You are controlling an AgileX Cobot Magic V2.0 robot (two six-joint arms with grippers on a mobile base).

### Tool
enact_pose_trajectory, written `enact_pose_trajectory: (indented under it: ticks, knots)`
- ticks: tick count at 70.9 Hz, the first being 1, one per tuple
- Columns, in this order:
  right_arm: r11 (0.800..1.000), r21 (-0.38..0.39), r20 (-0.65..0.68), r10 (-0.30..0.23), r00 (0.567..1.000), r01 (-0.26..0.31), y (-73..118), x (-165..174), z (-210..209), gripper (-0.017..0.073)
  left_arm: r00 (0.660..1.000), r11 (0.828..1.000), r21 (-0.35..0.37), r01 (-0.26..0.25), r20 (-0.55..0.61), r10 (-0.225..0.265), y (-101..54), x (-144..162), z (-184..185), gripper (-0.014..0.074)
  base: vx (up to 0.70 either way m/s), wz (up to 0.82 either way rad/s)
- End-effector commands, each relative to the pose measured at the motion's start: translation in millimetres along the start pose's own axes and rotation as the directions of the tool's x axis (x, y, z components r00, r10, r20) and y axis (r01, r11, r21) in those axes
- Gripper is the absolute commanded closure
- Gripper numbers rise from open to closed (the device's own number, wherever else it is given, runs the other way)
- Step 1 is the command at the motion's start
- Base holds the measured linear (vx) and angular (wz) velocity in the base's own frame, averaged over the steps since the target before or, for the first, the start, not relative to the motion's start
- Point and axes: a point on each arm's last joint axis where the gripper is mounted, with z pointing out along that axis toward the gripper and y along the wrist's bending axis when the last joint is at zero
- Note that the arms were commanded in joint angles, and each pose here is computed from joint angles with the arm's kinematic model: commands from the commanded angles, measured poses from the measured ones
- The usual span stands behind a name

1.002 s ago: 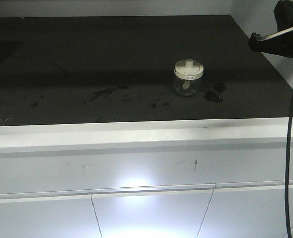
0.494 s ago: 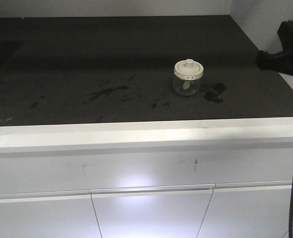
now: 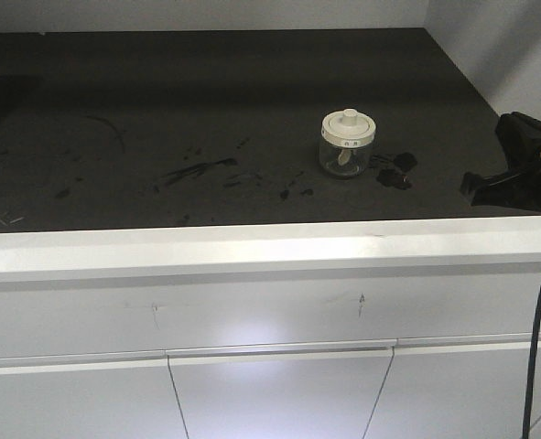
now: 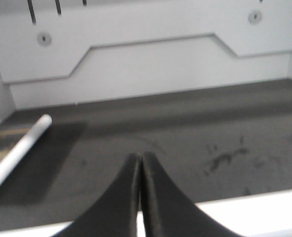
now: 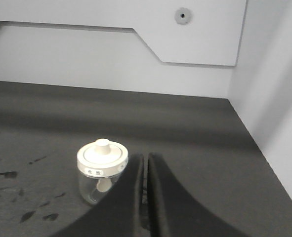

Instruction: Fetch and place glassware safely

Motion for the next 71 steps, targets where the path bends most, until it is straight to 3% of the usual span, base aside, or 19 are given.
enact_pose_trajectory:
  ticks: [1, 15, 32, 39, 45, 55, 71]
  knots:
    - [0.999, -0.024, 0.129, -0.023, 0.991, 0.026, 1.8, -21.1, -3.1, 0.056, 0.998, 1.0, 0.004, 0.007, 0.062, -0.007, -0.3, -2.3, -10.9, 0.0601, 0.0, 0.0]
    - [0.997, -0.053, 0.127, -0.047, 0.991, 0.054, 4.7, -20.8, -3.2, 0.056, 0.997, 1.0, 0.003, 0.007, 0.075, -0.007, -0.6, 19.5, -25.7, 0.0601, 0.0, 0.0]
    - [0.997, -0.055, 0.147, -0.045, 0.988, 0.054, 5.0, -22.4, -3.1, 0.056, 0.997, 1.0, 0.003, 0.007, 0.08, -0.007, -0.6, 22.2, -28.3, 0.0601, 0.0, 0.0]
    - [0.997, -0.062, 0.18, -0.031, 0.983, 0.042, 5.4, -24.6, 1.2, 0.0552, 0.997, 1.0, 0.003, 0.007, 0.075, -0.007, -0.6, 22.7, -28.2, 0.0601, 0.0, 0.0]
    - [0.998, -0.069, 0.162, 0.014, 0.987, -0.003, 4.8, -24.7, 11.8, 0.0524, 0.997, 1.0, 0.003, 0.007, 0.075, -0.007, -0.6, 22.7, -28.2, 0.0601, 0.0, 0.0]
    - [0.996, -0.082, 0.114, 0.051, 0.992, -0.042, 4.5, -21.3, 38.8, 0.0408, 0.997, 1.0, 0.006, 0.017, 0.073, -0.018, -0.8, 22.9, -28.2, 0.0601, 0.0, 0.0]
    - [0.993, -0.12, 0.087, 0.001, 0.996, 0.01, 6.6, -13.3, 95.9, 0.0118, 0.998, 1.0, 0.006, 0.018, 0.063, -0.018, -0.8, 23.8, -28.2, 0.0601, 0.0, 0.0]
